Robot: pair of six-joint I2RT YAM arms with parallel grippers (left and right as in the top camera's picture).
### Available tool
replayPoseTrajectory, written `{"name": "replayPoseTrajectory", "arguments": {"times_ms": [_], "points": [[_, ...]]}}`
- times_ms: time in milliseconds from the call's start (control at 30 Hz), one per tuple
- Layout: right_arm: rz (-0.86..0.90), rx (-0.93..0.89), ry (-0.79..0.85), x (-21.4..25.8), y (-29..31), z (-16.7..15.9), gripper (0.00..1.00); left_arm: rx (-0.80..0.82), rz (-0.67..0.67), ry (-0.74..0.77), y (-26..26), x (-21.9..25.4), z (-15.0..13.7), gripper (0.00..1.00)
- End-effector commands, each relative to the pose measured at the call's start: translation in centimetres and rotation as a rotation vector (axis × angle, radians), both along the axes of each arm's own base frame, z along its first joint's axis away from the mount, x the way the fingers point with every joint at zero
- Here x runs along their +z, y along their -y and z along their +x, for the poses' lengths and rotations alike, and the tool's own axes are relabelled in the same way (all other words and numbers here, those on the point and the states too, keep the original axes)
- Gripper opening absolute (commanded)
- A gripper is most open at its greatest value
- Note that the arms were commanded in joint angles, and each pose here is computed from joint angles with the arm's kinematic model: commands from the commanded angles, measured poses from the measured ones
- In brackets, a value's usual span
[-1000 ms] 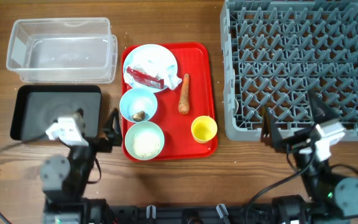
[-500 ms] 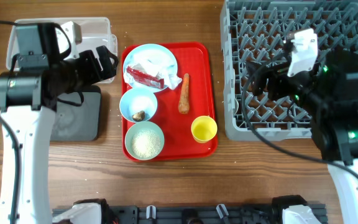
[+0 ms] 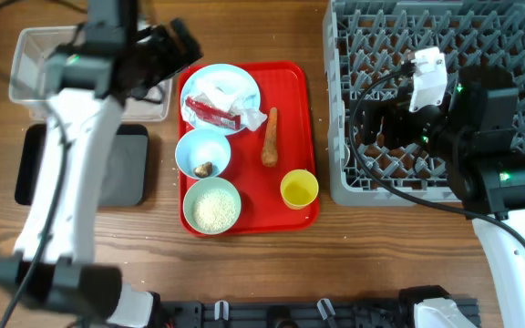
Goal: Sort waste into correct bins and load items into the dishwasher rack
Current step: 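Grasp the tissue and red wrapper with the left gripper, drop into clear bin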
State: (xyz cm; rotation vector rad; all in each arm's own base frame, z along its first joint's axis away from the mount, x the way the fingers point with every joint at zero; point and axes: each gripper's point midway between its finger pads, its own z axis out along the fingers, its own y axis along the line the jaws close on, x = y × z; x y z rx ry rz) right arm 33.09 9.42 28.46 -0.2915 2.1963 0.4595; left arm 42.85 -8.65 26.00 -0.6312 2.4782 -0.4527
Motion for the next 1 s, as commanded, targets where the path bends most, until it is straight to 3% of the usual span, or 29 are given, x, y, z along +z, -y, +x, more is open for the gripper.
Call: {"name": "replayPoseTrajectory", "arguments": {"times_ms": [0,167,533,633,700,767,800,967], "points": [[0.006,-0.015,-0.007,0.4,0.2,-0.1,1.0,0.204,0.033,-0.125,0.3,-6.0,2.5,0.99],[0.003,-0.015,-0.029,0.0,0.2,-0.4,1.0,0.21,0.072,-0.293,2.4,-16.2,4.4,1.0],[0.001,-0.015,-0.049,-0.4,0.2,-0.6,1.0,0.182,0.139,-0.456,3.6,-25.3,3.5,0.98],[-0.001,-0.015,-0.068,-0.8,0.2,-0.6,1.0,0.182,0.152,-0.486,3.5,-27.3,3.2,0.79],[-0.002,-0.015,-0.076,-1.1,0.2,-0.6,1.0,0.183,0.156,-0.5,3.4,-27.9,3.0,0.51],[-0.003,-0.015,-0.084,-1.3,0.2,-0.6,1.0,0.183,0.157,-0.5,3.4,-27.9,3.0,0.13],[-0.003,-0.016,-0.086,-1.3,0.2,-0.5,1.0,0.179,0.149,-0.502,3.6,-27.9,3.0,0.04],[-0.003,-0.015,-0.084,-1.3,0.2,-0.5,1.0,0.129,0.035,-0.455,5.5,-23.9,3.9,0.04]]}}
